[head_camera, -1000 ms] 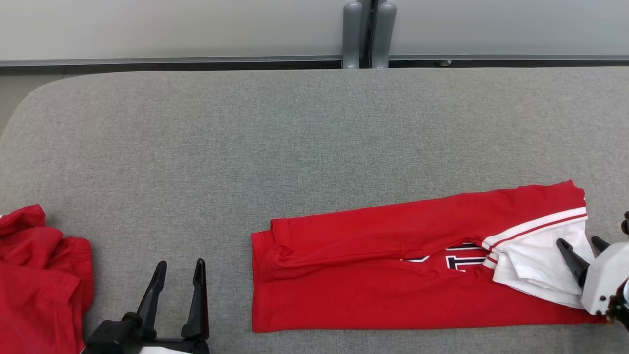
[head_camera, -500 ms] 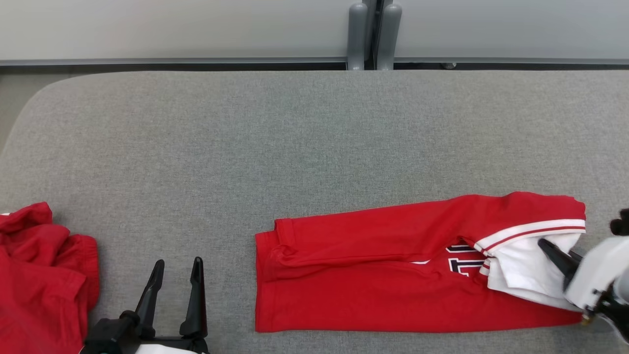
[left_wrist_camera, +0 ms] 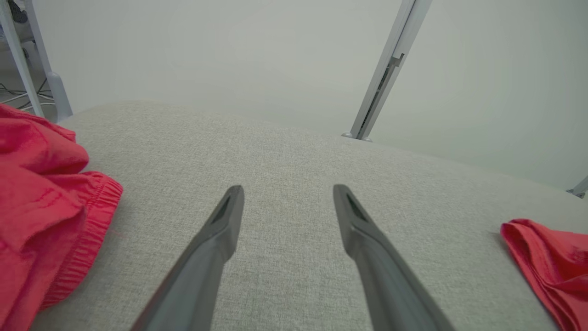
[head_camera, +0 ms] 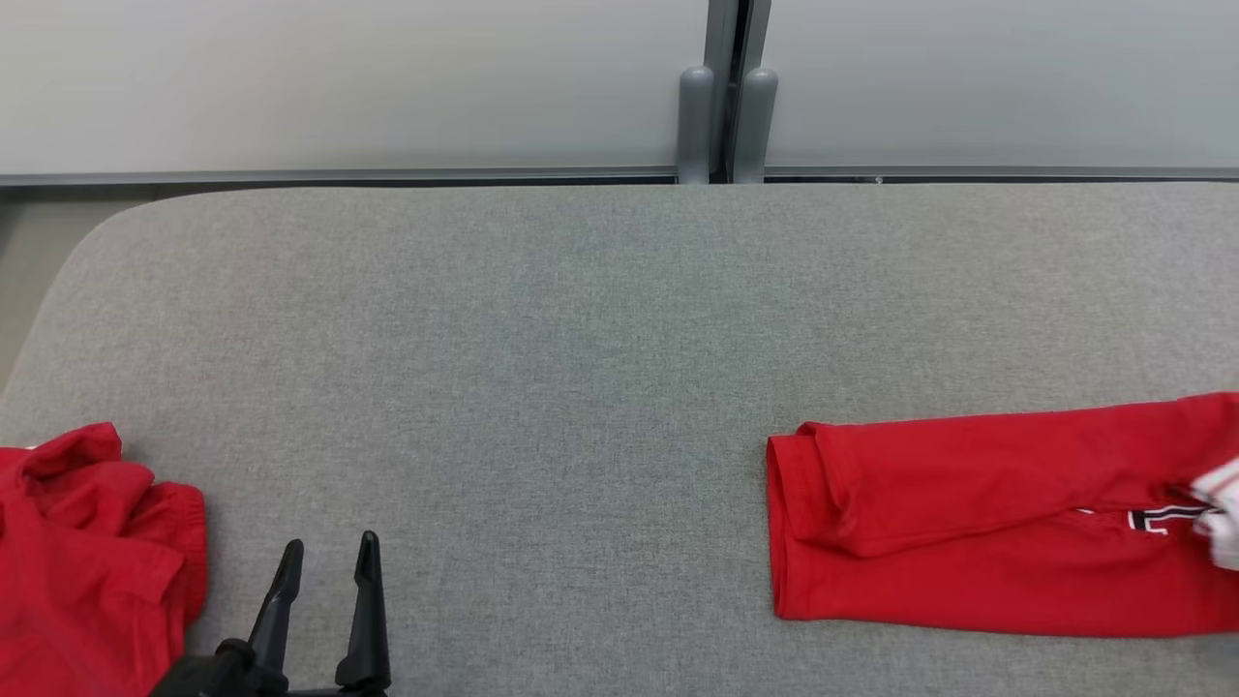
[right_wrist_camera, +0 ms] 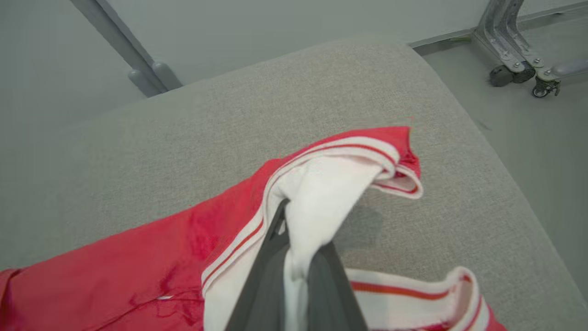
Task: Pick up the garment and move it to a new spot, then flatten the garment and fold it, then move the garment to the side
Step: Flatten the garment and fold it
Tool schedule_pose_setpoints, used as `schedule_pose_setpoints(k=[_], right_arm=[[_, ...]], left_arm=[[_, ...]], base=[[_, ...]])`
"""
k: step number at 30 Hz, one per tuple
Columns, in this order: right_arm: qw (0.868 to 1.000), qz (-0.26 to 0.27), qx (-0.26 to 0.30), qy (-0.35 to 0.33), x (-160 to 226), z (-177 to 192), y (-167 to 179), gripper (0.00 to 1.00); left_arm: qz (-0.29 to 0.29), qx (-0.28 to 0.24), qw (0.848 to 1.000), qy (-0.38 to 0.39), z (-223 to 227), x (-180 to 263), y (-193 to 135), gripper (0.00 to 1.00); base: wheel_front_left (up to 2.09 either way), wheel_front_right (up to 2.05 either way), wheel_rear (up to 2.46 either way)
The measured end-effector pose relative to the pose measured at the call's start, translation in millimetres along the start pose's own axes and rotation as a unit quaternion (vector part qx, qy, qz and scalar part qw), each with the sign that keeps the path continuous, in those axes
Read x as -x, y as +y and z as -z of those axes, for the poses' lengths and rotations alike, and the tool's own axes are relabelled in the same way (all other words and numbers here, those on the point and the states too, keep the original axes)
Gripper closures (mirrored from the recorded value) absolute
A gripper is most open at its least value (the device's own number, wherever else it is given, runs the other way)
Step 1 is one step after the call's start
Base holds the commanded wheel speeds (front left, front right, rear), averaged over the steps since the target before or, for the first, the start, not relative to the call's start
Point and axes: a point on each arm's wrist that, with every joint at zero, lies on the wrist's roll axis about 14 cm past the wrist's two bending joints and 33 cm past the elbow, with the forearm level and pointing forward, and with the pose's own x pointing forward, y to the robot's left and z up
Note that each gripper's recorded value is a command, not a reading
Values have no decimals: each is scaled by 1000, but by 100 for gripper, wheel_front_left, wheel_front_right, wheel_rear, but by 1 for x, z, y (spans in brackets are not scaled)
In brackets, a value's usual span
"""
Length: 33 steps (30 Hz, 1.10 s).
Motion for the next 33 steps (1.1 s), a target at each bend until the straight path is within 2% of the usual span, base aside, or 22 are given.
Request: schedule_pose_setpoints(k=[2,4,8,10,13,16,21,33], right_arm=[[999,-43,19,-14,5,-8,28,100],[994,-104,14,-33,11,-11,68,100],[975,-220,24,-10,29,24,151,100],[967,-253,25,3,34,44,180,100],[954,-301,-1,12,35,66,232,100],[945,-326,-20,16,32,81,270,100],[941,-335,-35,13,24,92,300,100],[949,-315,-20,-13,6,89,307,100]], left_arm=[[0,1,1000,-4,-2,1,0,0],[2,3,1000,-3,-2,3,-2,0],[15,5,1000,-2,-1,1,-11,0],[24,7,1000,1,1,0,-16,0],[33,9,999,4,3,-2,-22,0],[39,10,999,5,4,-3,-27,0],[39,12,999,5,4,2,-29,0],[33,20,999,3,3,10,-30,0]], base=[[0,0,0],[0,0,0],[0,0,0],[0,0,0],[0,0,0],[0,0,0],[0,0,0],[0,0,0]])
